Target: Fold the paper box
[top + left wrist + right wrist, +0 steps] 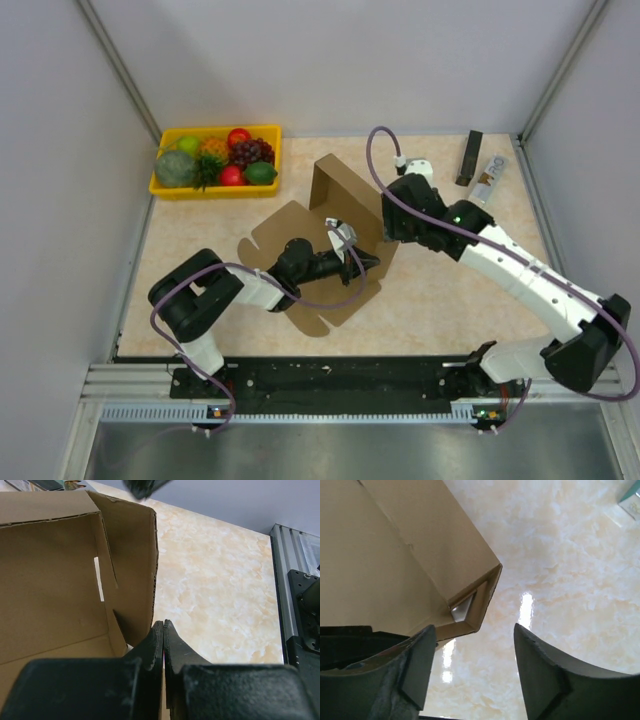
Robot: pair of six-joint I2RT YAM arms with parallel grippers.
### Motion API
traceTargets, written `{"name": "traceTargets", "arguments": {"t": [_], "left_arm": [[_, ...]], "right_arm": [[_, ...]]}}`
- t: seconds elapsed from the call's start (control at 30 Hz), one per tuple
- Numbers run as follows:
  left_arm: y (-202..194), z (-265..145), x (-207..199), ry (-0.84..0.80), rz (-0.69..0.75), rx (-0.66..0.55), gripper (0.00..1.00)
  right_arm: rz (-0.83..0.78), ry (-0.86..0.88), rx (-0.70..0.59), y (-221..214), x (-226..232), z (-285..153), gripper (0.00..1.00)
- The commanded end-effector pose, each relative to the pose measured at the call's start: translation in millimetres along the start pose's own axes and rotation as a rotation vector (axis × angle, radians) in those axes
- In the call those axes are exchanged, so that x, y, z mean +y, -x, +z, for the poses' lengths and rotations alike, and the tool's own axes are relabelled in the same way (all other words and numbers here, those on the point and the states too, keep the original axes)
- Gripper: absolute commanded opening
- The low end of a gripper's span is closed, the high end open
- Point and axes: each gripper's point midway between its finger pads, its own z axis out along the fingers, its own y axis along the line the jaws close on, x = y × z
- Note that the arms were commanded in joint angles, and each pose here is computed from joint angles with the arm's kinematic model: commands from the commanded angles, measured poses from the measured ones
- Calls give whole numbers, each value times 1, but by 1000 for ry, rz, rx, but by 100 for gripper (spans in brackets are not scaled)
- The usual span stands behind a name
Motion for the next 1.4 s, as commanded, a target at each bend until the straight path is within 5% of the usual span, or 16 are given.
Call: {"name": "traceTargets", "arguments": {"t": [0.0, 0.23, 0.57, 1.37], "left_arm": [[11, 2, 5, 4, 24, -29, 0], [9, 2, 10, 19, 8, -13, 0], [6, 0, 15, 30, 0, 2, 0], [2, 1, 34, 62, -20, 29, 0]], "right_arm": [[-20, 131, -88, 20, 8, -26, 67], [-141, 296, -113, 34, 24, -23, 89], [-263, 520, -74, 42, 29, 1, 90], [-382, 366, -33, 49, 6, 45, 88]]}}
